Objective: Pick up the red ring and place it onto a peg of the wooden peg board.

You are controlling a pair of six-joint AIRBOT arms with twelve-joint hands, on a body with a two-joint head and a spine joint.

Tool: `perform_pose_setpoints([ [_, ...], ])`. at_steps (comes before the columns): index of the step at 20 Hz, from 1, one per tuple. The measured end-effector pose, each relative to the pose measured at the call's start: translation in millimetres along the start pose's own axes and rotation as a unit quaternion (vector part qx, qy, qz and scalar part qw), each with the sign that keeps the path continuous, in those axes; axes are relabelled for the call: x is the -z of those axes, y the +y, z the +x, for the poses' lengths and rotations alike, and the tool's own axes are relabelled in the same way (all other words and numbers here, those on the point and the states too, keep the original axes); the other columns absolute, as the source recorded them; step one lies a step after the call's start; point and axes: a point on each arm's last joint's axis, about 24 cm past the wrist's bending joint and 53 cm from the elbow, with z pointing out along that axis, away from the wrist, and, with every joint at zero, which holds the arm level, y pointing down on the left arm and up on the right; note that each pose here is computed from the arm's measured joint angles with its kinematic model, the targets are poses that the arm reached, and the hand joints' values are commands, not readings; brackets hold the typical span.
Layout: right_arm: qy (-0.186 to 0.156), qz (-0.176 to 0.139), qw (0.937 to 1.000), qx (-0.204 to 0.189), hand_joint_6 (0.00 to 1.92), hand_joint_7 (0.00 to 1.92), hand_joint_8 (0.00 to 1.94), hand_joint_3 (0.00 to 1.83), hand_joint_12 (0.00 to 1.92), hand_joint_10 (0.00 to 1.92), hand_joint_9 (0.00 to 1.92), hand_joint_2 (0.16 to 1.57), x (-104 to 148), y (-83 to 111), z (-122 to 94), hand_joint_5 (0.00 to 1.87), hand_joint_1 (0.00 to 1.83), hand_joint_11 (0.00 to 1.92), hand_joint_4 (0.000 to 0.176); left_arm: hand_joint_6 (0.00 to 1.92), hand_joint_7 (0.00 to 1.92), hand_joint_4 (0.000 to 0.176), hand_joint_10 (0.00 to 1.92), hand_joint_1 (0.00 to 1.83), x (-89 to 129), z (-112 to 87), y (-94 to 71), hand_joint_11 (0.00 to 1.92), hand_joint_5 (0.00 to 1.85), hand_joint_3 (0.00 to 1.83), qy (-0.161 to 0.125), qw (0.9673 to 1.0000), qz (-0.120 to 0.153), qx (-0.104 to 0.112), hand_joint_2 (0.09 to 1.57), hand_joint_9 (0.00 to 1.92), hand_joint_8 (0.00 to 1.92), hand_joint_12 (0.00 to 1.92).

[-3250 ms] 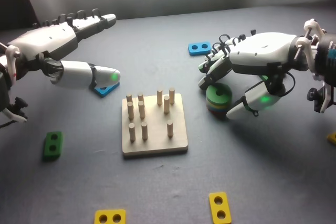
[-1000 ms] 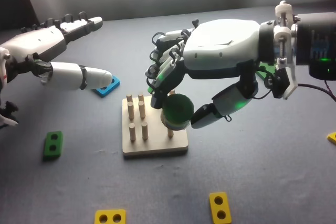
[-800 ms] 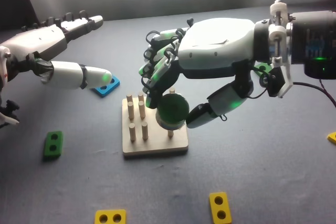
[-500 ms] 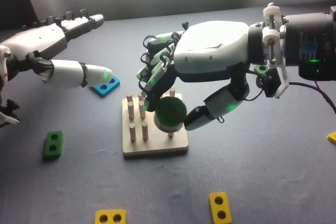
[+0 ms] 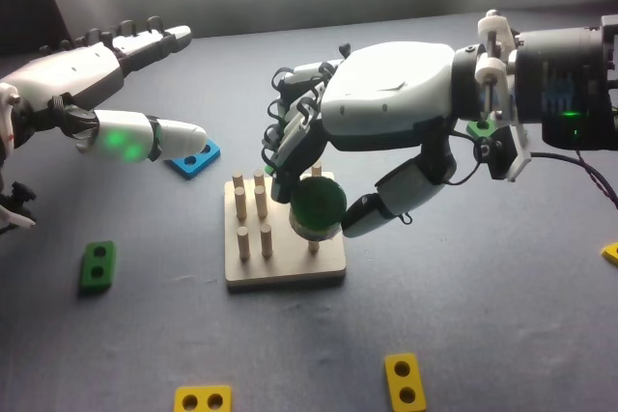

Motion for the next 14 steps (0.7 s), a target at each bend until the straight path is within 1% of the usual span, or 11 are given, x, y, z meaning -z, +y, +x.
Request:
perform_pose_setpoints([
  [1, -0.001, 0.0, 1.0, -0.001, 1.03, 0.67, 0.0, 0.0, 1.01, 0.0, 0.46, 1.12, 0.0, 0.1, -0.3, 0.96, 1.11, 0.0, 0.0, 0.0, 0.0, 0.17, 0.0, 0.43, 0.0, 0.1, -0.2, 0.0, 0.02, 0.0, 0.0, 1.0, 0.0, 0.0, 1.01, 0.0, 0.0, 0.0],
  [2, -0.002, 0.0, 1.0, -0.003, 1.03, 0.67, 0.0, 0.0, 0.98, 0.0, 0.46, 1.12, 0.0, 0.2, -0.8, 0.96, 1.12, 0.0, 0.0, 0.0, 0.0, 0.173, 0.0, 0.43, 0.0, 0.0, -0.2, 0.0, 0.01, 0.0, 0.0, 1.0, 0.0, 0.0, 1.01, 0.0, 0.0, 0.0],
  [4, -0.001, 0.0, 1.0, -0.002, 1.05, 0.67, 0.0, 0.0, 0.95, 0.0, 0.44, 1.13, 0.1, -0.1, -0.6, 0.95, 1.12, 0.0, 0.0, 0.0, 0.0, 0.176, 0.0, 0.42, 0.0, 0.0, -0.1, 0.0, 0.01, 0.0, 0.0, 1.0, 0.0, 0.0, 1.01, 0.0, 0.0, 0.0],
  [5, -0.001, 0.0, 1.0, -0.001, 1.04, 0.68, 0.0, 0.0, 0.95, 0.01, 0.45, 1.13, 0.1, 0.0, -0.5, 0.96, 1.13, 0.0, 0.0, 0.0, 0.0, 0.172, 0.0, 0.43, -0.1, 0.0, -0.3, 0.0, 0.01, 0.0, 0.0, 1.0, 0.0, 0.0, 1.01, 0.0, 0.0, 0.0],
  [7, -0.001, 0.0, 1.0, -0.002, 1.05, 0.68, 0.0, 0.0, 0.89, 0.0, 0.45, 1.13, 0.1, -0.1, -0.6, 0.95, 1.12, 0.0, 0.0, 0.0, 0.0, 0.175, 0.0, 0.43, -0.2, -0.2, -0.7, 0.0, 0.01, 0.0, 0.0, 1.0, 0.001, 0.0, 1.0, 0.0, 0.0, 0.0],
  [8, -0.001, 0.0, 1.0, -0.002, 1.05, 0.68, 0.0, 0.0, 0.89, 0.0, 0.45, 1.13, 0.2, -0.4, -0.7, 0.95, 1.12, 0.0, 0.0, 0.0, 0.0, 0.175, 0.0, 0.43, -0.3, -0.4, -1.0, 0.0, 0.01, 0.0, -0.001, 1.0, 0.001, 0.0, 1.0, 0.0, 0.0, 0.0],
  [9, -0.001, 0.0, 1.0, -0.001, 1.07, 0.68, 0.0, 0.0, 0.79, 0.0, 0.44, 1.14, 0.0, -0.3, -0.6, 0.94, 1.11, 0.0, 0.0, 0.0, 0.0, 0.168, 0.0, 0.43, -0.3, -0.4, -1.1, 0.0, 0.01, 0.0, -0.001, 1.0, 0.001, 0.0, 1.0, 0.0, 0.0, 0.0],
  [10, -0.001, 0.0, 1.0, -0.002, 1.09, 0.67, 0.0, 0.0, 0.74, 0.0, 0.43, 1.14, -0.1, -0.2, -0.5, 0.93, 1.1, 0.0, 0.0, 0.0, 0.0, 0.166, 0.0, 0.44, -0.3, -0.4, -1.1, 0.0, 0.01, 0.0, -0.001, 1.0, 0.001, 0.0, 1.01, 0.0, 0.0, 0.0],
  [13, -0.001, 0.0, 1.0, -0.002, 1.11, 0.66, 0.0, 0.0, 0.76, 0.0, 0.42, 1.15, -0.4, 0.0, -0.1, 0.91, 1.1, 0.0, 0.0, 0.0, 0.0, 0.164, 0.0, 0.44, -0.3, -0.4, -1.0, 0.0, 0.0, 0.0, 0.0, 1.0, 0.001, 0.0, 1.01, 0.0, 0.0, 0.0],
  [14, 0.0, -0.001, 1.0, -0.003, 1.13, 0.64, 0.0, 0.0, 0.81, 0.0, 0.4, 1.16, -1.2, 0.5, 0.3, 0.9, 1.09, 0.0, 0.0, 0.0, 0.0, 0.154, 0.0, 0.43, -0.3, -0.4, -1.1, 0.0, 0.0, 0.0, -0.001, 1.0, 0.001, 0.0, 1.01, 0.0, 0.0, 0.0],
])
